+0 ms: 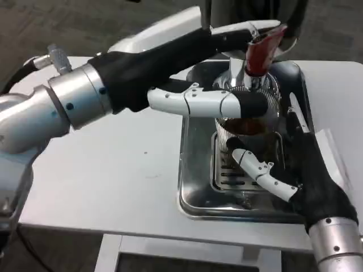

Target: Grasp the cup under the faucet to collect the drink, then remove the cup.

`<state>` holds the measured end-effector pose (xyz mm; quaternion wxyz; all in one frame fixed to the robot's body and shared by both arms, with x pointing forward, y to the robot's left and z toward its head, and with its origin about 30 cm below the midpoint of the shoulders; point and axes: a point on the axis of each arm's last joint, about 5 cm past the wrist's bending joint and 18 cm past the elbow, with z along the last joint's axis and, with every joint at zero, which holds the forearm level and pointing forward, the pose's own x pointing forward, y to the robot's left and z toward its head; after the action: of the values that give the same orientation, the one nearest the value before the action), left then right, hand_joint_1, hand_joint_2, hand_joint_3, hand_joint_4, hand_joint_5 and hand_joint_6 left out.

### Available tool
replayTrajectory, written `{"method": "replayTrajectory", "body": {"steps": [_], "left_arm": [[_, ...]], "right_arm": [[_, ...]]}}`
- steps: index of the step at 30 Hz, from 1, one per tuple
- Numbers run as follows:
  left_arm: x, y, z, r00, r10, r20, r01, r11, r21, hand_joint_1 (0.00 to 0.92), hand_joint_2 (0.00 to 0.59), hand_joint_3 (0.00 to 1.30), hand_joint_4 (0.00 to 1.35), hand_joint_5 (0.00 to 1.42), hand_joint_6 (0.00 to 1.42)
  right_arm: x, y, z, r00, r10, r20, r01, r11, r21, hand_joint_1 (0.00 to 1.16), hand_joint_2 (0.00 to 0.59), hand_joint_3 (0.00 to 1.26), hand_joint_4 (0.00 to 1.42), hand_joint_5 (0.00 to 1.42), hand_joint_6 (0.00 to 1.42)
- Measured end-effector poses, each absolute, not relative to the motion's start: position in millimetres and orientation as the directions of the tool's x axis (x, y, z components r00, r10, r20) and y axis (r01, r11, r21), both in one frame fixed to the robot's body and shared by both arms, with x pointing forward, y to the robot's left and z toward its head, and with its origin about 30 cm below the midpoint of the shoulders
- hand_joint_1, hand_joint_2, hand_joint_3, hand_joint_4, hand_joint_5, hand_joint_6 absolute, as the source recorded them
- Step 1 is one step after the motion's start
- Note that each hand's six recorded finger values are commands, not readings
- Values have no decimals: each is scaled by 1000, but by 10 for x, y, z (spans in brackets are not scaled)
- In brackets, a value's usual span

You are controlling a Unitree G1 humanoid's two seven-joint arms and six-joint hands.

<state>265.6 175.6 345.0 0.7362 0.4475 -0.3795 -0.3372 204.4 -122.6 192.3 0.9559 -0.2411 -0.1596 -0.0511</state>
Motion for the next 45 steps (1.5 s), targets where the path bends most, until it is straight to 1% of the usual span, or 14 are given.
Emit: {"method": "replayTrajectory", "body": {"steps": [7, 11, 14, 17, 22, 28, 30, 32, 34, 36, 38, 43, 45], "left_arm": [[2650, 1793, 3420, 482, -826, 293, 151, 408, 900, 88, 99, 150, 127, 245, 246], [2642, 1815, 3431, 469, -817, 336, 150, 448, 881, 92, 104, 166, 150, 269, 262], [2597, 1858, 3474, 460, -796, 394, 114, 493, 863, 104, 108, 177, 167, 283, 279], [2553, 1881, 3514, 447, -784, 431, 84, 516, 852, 106, 109, 180, 171, 286, 284], [2491, 1916, 3533, 428, -776, 464, 68, 539, 840, 111, 114, 191, 191, 300, 298], [2328, 2015, 3512, 420, -739, 527, 35, 593, 804, 112, 115, 222, 236, 334, 320], [2207, 2087, 3487, 425, -713, 558, 2, 616, 787, 116, 125, 234, 250, 347, 337], [2138, 2146, 3472, 443, -695, 566, -26, 621, 783, 116, 126, 235, 253, 352, 339], [2067, 2220, 3431, 475, -675, 564, -46, 621, 782, 116, 126, 239, 254, 354, 341], [2009, 2310, 3343, 534, -642, 550, -46, 627, 777, 117, 127, 245, 265, 365, 351], [1973, 2367, 3265, 577, -618, 533, -38, 632, 774, 117, 128, 246, 266, 368, 354], [1809, 2487, 3080, 656, -579, 483, -31, 619, 785, 119, 132, 246, 269, 369, 357], [1763, 2527, 3036, 679, -562, 472, -33, 619, 785, 120, 132, 246, 269, 369, 358]], "right_arm": [[2044, -1226, 1924, 944, -21, 330, 175, 878, -445, 557, 258, 0, 0, 3, 94], [2044, -1226, 1924, 944, -21, 330, 175, 878, -445, 557, 258, 0, 0, 3, 94], [2039, -1228, 1925, 943, -22, 331, 176, 878, -444, 557, 258, 0, 0, 3, 94], [2030, -1234, 1921, 944, -25, 330, 178, 878, -443, 557, 258, 0, 0, 3, 94], [2021, -1245, 1924, 943, -30, 333, 184, 878, -442, 557, 258, 0, 0, 4, 94], [2009, -1251, 1922, 943, -33, 332, 186, 879, -440, 551, 263, 0, 0, 12, 95], [1994, -1264, 1916, 943, -39, 330, 190, 878, -439, 550, 265, 0, 0, 14, 95], [1985, -1270, 1918, 943, -41, 331, 192, 878, -438, 546, 266, 0, 0, 16, 107], [1972, -1278, 1928, 941, -42, 337, 195, 879, -435, 543, 267, 0, 0, 26, 129], [1958, -1290, 1939, 938, -46, 343, 200, 881, -429, 542, 267, 0, 0, 27, 147], [1954, -1297, 1936, 939, -47, 341, 199, 882, -426, 542, 267, 0, 0, 28, 150], [1940, -1318, 1927, 943, -38, 332, 187, 884, -428, 536, 262, 0, 0, 28, 162], [1935, -1328, 1932, 943, -29, 331, 179, 885, -430, 534, 261, 0, 0, 28, 165]]}}
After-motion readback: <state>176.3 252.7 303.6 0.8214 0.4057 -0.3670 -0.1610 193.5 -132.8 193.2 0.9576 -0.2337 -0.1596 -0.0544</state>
